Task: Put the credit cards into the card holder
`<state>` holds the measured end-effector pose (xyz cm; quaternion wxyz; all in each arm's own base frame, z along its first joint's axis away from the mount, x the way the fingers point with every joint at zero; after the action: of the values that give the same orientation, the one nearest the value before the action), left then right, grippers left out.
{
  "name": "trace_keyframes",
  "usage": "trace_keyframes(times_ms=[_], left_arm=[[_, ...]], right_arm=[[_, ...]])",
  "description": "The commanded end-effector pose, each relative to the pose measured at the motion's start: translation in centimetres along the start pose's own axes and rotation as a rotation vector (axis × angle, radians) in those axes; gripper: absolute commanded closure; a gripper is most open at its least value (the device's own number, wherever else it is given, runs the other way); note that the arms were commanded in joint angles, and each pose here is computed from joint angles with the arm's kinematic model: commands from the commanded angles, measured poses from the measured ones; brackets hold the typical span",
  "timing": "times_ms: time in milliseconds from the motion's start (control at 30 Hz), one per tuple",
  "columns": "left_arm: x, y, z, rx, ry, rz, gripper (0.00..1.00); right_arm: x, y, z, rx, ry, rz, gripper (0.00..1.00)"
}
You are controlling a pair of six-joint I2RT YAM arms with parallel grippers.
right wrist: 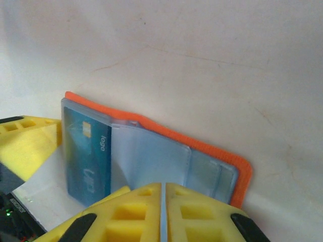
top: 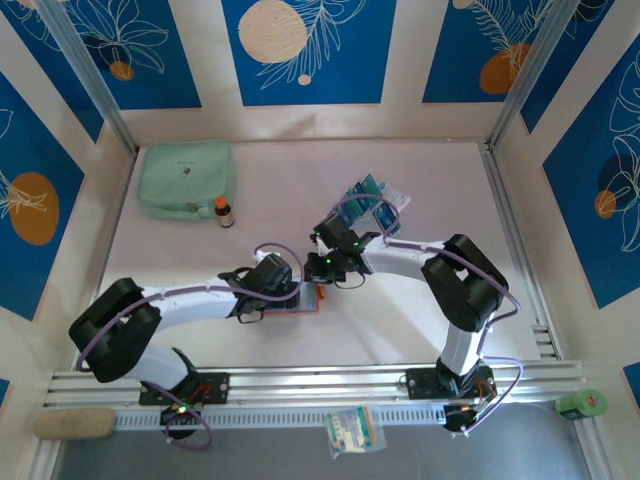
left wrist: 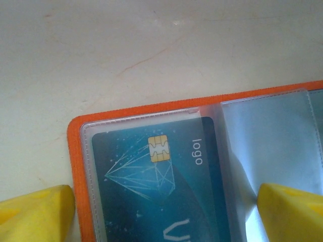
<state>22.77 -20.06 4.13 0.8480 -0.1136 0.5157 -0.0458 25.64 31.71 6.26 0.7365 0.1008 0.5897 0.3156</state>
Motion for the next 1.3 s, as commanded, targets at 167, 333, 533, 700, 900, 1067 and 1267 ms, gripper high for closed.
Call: trace_keyframes(times_ms=[167,333,533,700,900,1067,1267], left_arm=[[0.2,0.5,-0.6,0.008,0.004,0.012,0.08],[0.2,0.5,-0.6,0.008,0.005,0.011,0.08],[0.3,0.6,-0.8,0.009,0.008,0.012,0.08],[0.3,0.6,-0.8,0.010,0.008,0.012,0.08],[0.3,0.5,-0.7,0.010,0.004,0.008,0.08],[0.0,0.5,-0.6,0.009,-0.003,0.004,0.08],[-0.9,0.3,0.2,0.008,-0.033,-0.011,0.07]], right_arm=[[0.6,-0.5,-1.5,0.044,0.022,-0.018,0.83],[1.8,-1.1,-2.0,0.055,0.049,-0.028,0.82],[2.8,-1.5,-2.6,0.069,0.084,-0.027,0.76],[2.9,-1.2,-2.6,0.076,0.084,-0.004,0.68],[3.2,-0.3,-2.3,0.115,0.094,0.096,0.68],[2.9,0.5,-1.7,0.125,0.084,0.149,0.70],[1.9,1.3,-1.2,0.126,0.067,0.176,0.75]])
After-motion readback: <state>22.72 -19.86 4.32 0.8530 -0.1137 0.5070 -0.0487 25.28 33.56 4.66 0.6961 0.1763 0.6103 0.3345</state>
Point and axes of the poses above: each hand's point on the last joint's axis, 136 mm out from that joint toward the fingers, its own x axis out along the fingers, its own y axis along the line the jaws close on, z = x × y, the point moved 2 cm from there along -x, back along the fingers, and after that the axes turned 11 degrees about -x, right-handed, at the moved point
